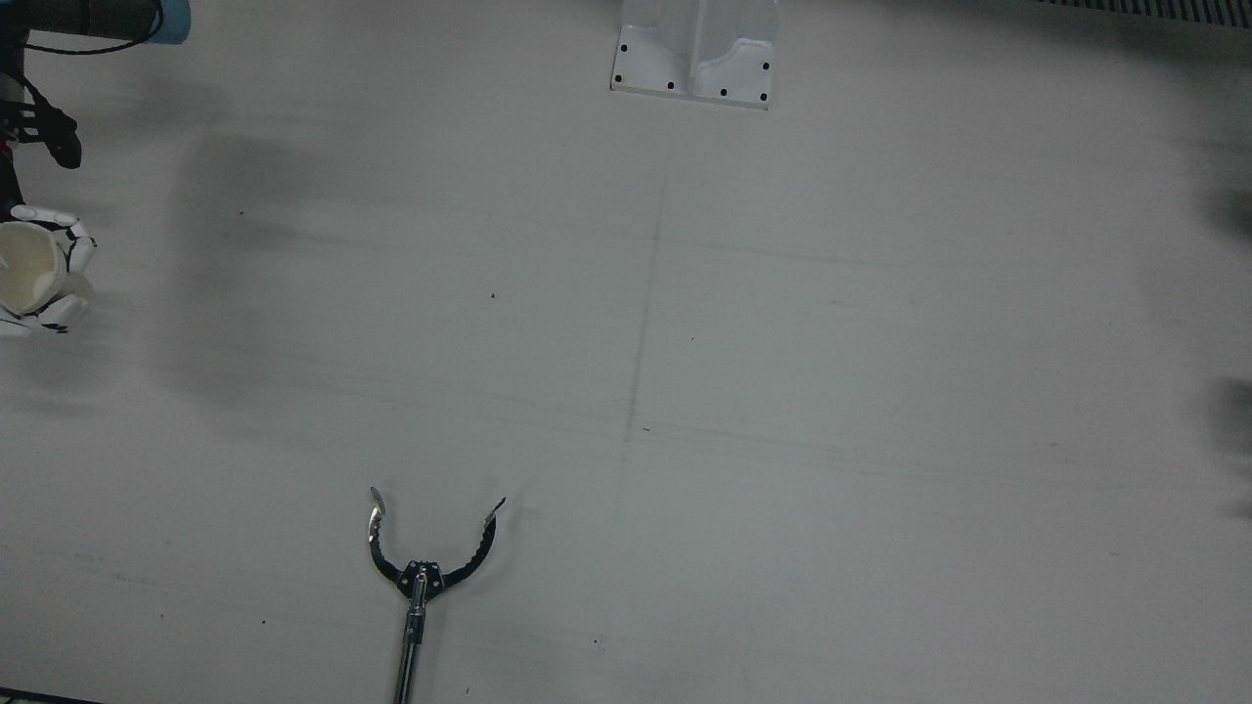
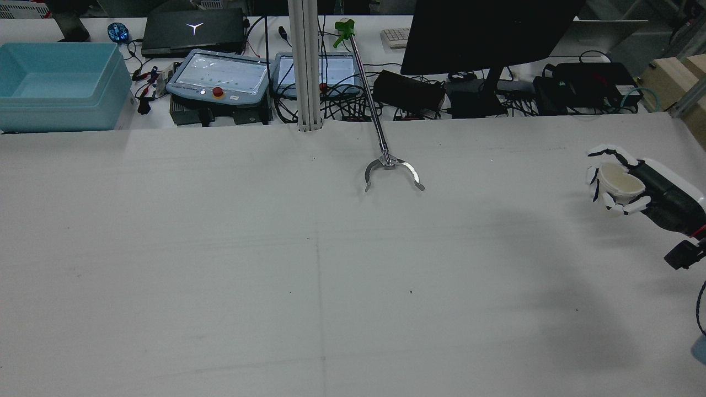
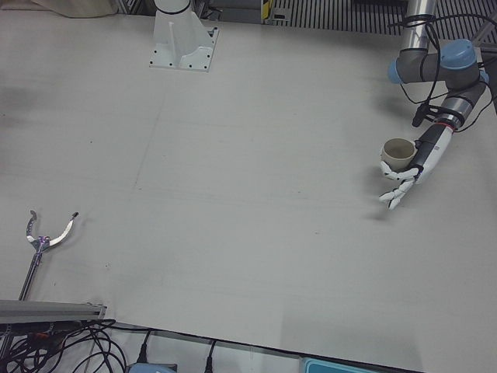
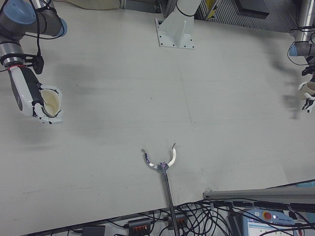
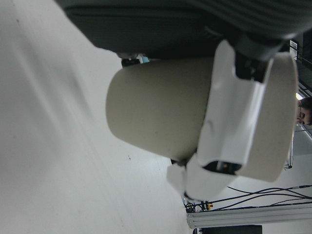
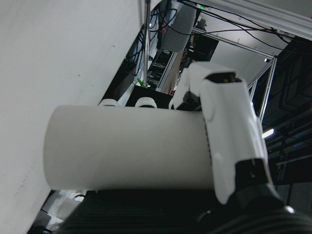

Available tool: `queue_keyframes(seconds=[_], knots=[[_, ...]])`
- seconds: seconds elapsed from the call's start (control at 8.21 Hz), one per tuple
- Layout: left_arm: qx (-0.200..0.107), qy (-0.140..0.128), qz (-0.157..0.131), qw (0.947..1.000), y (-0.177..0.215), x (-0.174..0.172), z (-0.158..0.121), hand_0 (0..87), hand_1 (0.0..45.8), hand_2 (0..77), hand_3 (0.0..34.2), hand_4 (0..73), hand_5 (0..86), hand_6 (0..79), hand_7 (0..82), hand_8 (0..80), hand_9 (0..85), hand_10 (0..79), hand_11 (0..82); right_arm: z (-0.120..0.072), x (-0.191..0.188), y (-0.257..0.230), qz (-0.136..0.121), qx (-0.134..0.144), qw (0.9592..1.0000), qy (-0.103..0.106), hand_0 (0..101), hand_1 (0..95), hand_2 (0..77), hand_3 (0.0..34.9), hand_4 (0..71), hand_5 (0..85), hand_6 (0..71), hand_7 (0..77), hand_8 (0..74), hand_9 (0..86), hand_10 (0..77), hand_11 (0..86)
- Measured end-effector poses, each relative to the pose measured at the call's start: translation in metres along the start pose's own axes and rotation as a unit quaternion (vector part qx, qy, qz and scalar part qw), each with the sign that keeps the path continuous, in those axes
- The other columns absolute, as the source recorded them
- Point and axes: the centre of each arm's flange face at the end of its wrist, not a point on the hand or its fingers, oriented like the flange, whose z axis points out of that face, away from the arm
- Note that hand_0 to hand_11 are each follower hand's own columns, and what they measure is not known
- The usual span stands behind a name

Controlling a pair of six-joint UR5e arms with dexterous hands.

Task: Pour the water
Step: 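Lift the white cup off the table with the right hand, then bring both held cups together above the table center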

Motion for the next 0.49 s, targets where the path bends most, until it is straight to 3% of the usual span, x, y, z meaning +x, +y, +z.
queue_keyframes(seconds=[0.12, 0.24, 0.37, 0.49], knots=[[-0.004, -0.001, 0.003, 1.0000, 0.015, 0.003, 0.012, 80.0, 19.6, 44.2, 0.0, 46.9, 44.7, 12.5, 16.9, 4.9, 6.0, 7.6, 13.6, -0.006, -0.049, 0.022, 0.001, -0.003, 0.9997, -0.024, 80, 27.3, 54.5, 16.0, 0.0, 42.5, 40.4, 47.5, 42.5, 50.2, 32.2, 51.3], [-0.015, -0.005, 0.006, 0.9999, 0.039, 0.006, 0.032, 80.1, 19.6, 44.2, 0.0, 46.9, 44.7, 13.6, 18.0, 6.0, 6.0, 7.6, 13.6, -0.005, -0.104, 0.047, -0.005, 0.001, 0.9995, -0.031, 80, 27.3, 54.5, 16.0, 0.0, 42.5, 43.1, 46.9, 42.5, 50.2, 32.7, 51.3], [-0.031, -0.013, 0.008, 0.9994, 0.072, 0.007, 0.065, 80.2, 19.6, 44.2, 0.0, 46.9, 44.7, 13.6, 18.0, 6.0, 7.1, 7.6, 13.6, -0.002, -0.156, 0.072, -0.012, 0.006, 0.9991, -0.041, 80, 27.3, 55.1, 13.3, 8.2, 49.6, 45.8, 51.3, 43.6, 50.7, 34.4, 50.2], [-0.051, -0.033, 0.006, 0.9982, 0.112, -0.003, 0.107, 80.2, 19.6, 44.2, 0.0, 46.9, 44.7, 15.8, 19.6, 5.4, 7.6, 8.7, 15.8, -0.003, -0.193, 0.092, -0.017, 0.008, 0.9984, -0.053, 80, 25.6, 56.2, 2.7, 25.1, 50.2, 50.7, 56.7, 46.4, 54.0, 33.3, 49.6]])
